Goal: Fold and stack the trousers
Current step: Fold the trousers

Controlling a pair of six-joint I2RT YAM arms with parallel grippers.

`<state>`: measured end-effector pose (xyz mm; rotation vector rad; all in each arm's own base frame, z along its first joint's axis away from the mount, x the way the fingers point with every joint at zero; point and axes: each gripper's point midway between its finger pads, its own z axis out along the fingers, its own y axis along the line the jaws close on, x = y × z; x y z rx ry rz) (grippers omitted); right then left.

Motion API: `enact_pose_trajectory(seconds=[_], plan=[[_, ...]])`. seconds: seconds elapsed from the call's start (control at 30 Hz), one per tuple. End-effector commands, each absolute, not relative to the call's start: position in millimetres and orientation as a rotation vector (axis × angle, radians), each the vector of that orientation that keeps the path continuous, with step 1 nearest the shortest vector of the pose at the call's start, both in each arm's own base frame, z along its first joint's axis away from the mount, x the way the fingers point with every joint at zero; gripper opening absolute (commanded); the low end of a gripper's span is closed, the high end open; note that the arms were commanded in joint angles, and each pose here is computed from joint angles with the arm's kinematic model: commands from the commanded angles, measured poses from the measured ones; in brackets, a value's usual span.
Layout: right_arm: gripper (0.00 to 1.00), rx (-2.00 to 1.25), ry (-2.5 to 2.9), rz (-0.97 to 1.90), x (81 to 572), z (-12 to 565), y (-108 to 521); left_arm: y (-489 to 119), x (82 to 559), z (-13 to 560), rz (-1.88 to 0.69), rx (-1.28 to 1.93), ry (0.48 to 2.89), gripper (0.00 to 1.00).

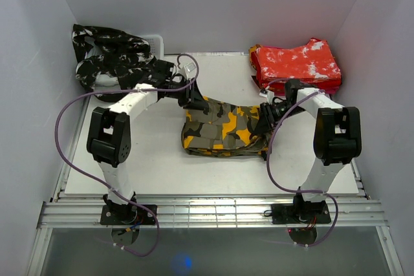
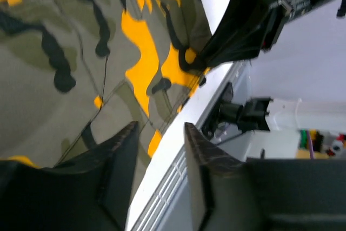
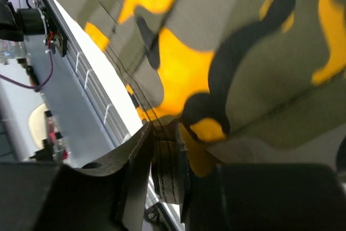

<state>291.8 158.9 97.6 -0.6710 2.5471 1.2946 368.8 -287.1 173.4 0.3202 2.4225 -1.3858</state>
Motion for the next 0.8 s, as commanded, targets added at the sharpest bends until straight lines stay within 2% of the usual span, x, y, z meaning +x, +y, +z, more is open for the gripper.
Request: enact_pose_trajectory(seconds=[0.0, 0.1, 0.27, 0.37, 0.5, 0.63, 0.67, 0.77], plan=[[0.28, -0.635, 2.630, 1.306, 265.5, 87.7, 142.5, -281.6, 324.7, 178.3, -1.657, 0.408, 2.421, 0.47], [0.23, -0.575, 2.738, 1.337, 239.1, 68.9, 132.6, -271.7, 311.0, 146.1, -1.713, 0.337, 2.504, 0.40], [0.22, -0.520, 2.833, 1.318, 222.3, 44.1, 122.1, -254.1, 301.4, 97.2, -1.659, 0.224, 2.615, 0.38], [0.20, -0.457, 2.866, 1.259, 231.0, 28.1, 109.0, -235.0, 308.8, 66.9, -1.545, 0.101, 2.687, 0.33], [0.19, -0.408, 2.892, 1.167, 249.3, 17.2, 96.0, -222.7, 322.1, 61.4, -1.490, 0.087, 2.664, 0.32], [0.18, -0.409, 2.876, 1.156, 260.6, 24.2, 95.4, -225.4, 324.8, 87.4, -1.512, 0.229, 2.558, 0.41], [0.18, -0.423, 2.867, 1.167, 261.2, 29.0, 96.5, -226.2, 318.7, 96.5, -1.548, 0.266, 2.542, 0.47], [0.18, -0.560, 2.703, 1.214, 272.5, 69.9, 104.9, -227.8, 304.2, 149.0, -1.587, 0.509, 2.348, 0.57]])
